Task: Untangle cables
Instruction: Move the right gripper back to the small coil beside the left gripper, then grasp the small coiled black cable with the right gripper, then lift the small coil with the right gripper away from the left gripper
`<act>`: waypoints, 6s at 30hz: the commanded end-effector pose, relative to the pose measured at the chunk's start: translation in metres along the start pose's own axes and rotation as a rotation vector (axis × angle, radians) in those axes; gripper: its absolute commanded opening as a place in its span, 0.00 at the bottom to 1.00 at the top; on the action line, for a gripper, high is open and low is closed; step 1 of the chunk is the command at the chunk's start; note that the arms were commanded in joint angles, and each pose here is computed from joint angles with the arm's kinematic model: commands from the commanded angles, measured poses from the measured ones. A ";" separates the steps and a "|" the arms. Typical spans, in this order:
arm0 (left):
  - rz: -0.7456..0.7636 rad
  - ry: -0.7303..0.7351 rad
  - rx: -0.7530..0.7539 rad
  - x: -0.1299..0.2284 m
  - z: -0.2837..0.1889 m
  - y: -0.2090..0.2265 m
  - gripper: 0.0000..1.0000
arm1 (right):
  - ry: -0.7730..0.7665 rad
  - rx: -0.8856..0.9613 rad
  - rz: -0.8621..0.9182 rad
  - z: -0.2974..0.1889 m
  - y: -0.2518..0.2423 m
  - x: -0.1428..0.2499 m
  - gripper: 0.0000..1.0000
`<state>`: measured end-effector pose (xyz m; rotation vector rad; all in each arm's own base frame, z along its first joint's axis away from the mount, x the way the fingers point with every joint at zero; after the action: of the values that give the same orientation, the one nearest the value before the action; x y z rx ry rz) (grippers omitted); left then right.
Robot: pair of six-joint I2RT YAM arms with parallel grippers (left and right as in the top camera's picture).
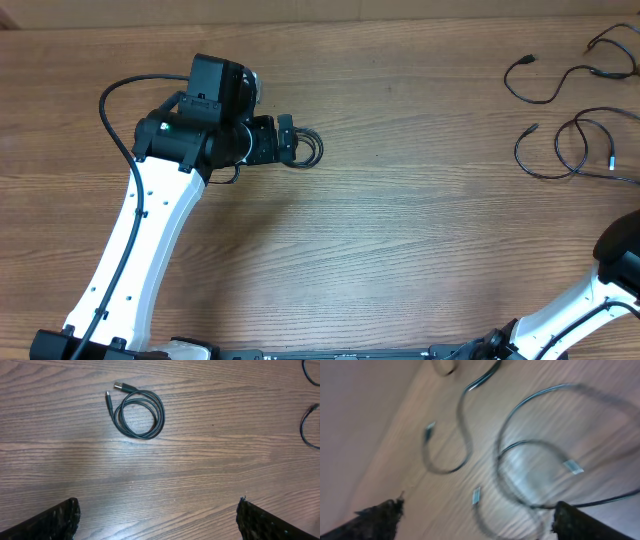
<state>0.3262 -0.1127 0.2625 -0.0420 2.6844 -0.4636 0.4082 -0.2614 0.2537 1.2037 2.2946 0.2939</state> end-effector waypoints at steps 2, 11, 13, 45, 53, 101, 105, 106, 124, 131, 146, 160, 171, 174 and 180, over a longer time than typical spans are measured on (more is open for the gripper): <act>0.021 -0.014 -0.006 -0.004 -0.002 -0.001 1.00 | 0.162 -0.271 -0.013 -0.001 0.043 0.026 1.00; 0.021 -0.014 -0.006 -0.004 -0.002 -0.001 1.00 | 0.348 -0.242 -0.119 0.010 0.098 0.094 1.00; 0.021 -0.014 -0.006 -0.004 -0.002 -0.001 1.00 | 0.369 -0.217 -0.171 0.014 0.113 0.112 1.00; -0.030 0.000 0.057 -0.004 -0.002 -0.008 1.00 | 0.553 -0.213 -0.711 0.076 0.239 0.408 1.00; -0.245 -0.042 -0.212 -0.014 0.009 0.044 1.00 | 0.570 -0.240 -0.697 0.100 0.228 0.446 0.79; -0.374 0.234 -0.275 0.007 0.061 0.093 1.00 | 0.531 -0.303 -0.708 0.143 0.238 0.526 0.26; -0.374 0.234 -0.275 0.007 0.061 0.093 1.00 | 0.516 -0.311 -0.711 0.144 0.240 0.525 0.25; -0.374 0.234 -0.275 0.007 0.061 0.093 1.00 | 0.511 -0.308 -0.712 0.144 0.240 0.524 0.25; -0.374 0.233 -0.275 0.007 0.061 0.093 1.00 | 0.492 -0.299 -0.720 0.146 0.239 0.522 0.18; -0.374 0.233 -0.275 0.007 0.061 0.093 1.00 | 0.487 -0.298 -0.725 0.146 0.240 0.524 0.18; -0.373 0.232 -0.275 0.007 0.061 0.093 1.00 | 0.483 -0.301 -0.729 0.150 0.240 0.528 0.04; -0.374 0.233 -0.275 0.007 0.061 0.093 1.00 | 0.504 -0.478 -0.806 0.043 0.266 0.488 0.04; -0.374 0.233 -0.275 0.007 0.061 0.093 0.99 | 0.483 -0.682 -0.824 -0.086 0.269 0.454 0.04; -0.374 0.233 -0.275 0.007 0.061 0.093 1.00 | 0.484 -0.736 -0.825 -0.112 0.266 0.449 0.04; -0.374 0.233 -0.275 0.007 0.061 0.093 1.00 | 0.445 -0.764 -0.825 -0.141 0.259 0.439 0.04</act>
<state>0.3444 -0.0431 0.1733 -0.6166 2.9732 -0.1948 0.3193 0.2586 0.3004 -0.1914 2.4984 1.0313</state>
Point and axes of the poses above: each gripper's point midway between its finger pads, its own z axis out along the fingers, its own y axis along the line the jaws close on, x = y × z, the point moved 5 cm from there along -z, back along the fingers, and after that the axes turned 1 degree about z, right-handed, at the moved point
